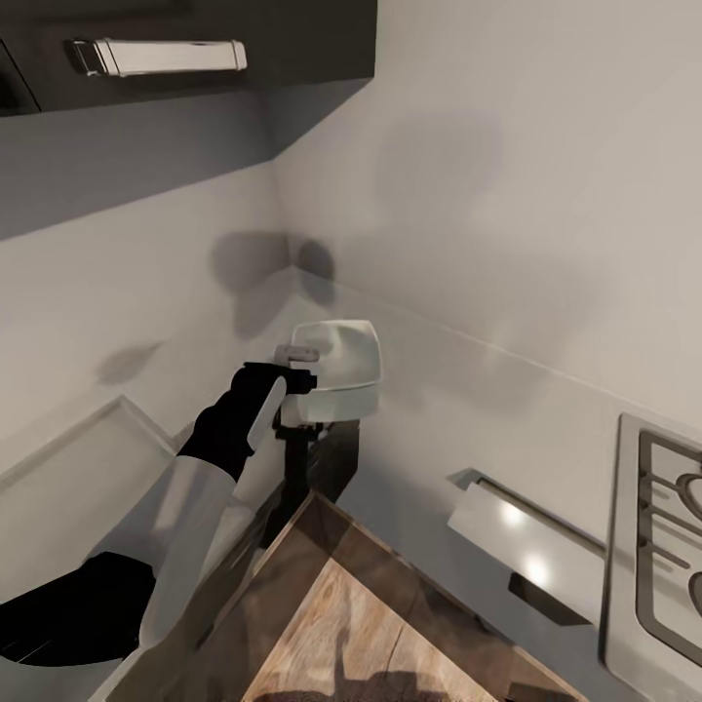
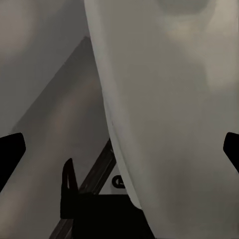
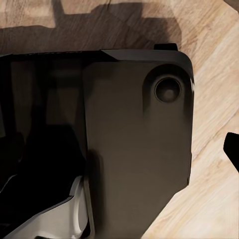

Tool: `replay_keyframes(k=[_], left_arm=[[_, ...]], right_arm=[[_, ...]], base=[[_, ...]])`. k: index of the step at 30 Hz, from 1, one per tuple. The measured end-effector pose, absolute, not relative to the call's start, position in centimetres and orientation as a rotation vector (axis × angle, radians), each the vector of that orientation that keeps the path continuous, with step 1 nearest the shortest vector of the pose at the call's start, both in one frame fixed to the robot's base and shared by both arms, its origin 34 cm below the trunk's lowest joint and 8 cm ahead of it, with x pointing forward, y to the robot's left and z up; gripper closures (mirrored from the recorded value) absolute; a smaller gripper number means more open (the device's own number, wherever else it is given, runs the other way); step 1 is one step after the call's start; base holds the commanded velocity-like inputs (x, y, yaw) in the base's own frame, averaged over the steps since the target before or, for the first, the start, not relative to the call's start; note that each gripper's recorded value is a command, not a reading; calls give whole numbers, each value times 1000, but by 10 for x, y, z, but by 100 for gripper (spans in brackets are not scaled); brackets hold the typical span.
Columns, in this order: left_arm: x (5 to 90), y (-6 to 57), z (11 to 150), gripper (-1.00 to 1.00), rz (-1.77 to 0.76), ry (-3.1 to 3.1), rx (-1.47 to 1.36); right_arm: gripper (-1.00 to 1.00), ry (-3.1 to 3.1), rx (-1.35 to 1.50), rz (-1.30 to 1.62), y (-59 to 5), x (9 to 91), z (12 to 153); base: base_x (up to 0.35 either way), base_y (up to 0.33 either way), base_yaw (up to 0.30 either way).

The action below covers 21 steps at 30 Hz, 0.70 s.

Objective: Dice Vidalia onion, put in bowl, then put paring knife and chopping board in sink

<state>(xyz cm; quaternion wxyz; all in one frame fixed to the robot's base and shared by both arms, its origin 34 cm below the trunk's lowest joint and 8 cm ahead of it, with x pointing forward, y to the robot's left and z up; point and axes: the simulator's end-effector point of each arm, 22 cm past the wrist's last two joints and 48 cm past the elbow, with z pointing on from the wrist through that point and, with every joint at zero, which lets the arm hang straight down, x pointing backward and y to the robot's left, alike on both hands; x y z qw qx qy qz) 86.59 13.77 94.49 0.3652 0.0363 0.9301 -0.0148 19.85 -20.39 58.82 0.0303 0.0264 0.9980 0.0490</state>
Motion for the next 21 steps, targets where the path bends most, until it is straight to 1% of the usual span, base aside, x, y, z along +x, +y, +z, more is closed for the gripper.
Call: replay_keyframes(k=[21], left_arm=[[865, 138, 933, -100, -38, 2407, 93]], right_arm=[[-100, 3093, 83, 151, -204, 191, 587]], base=[[0, 0, 0]])
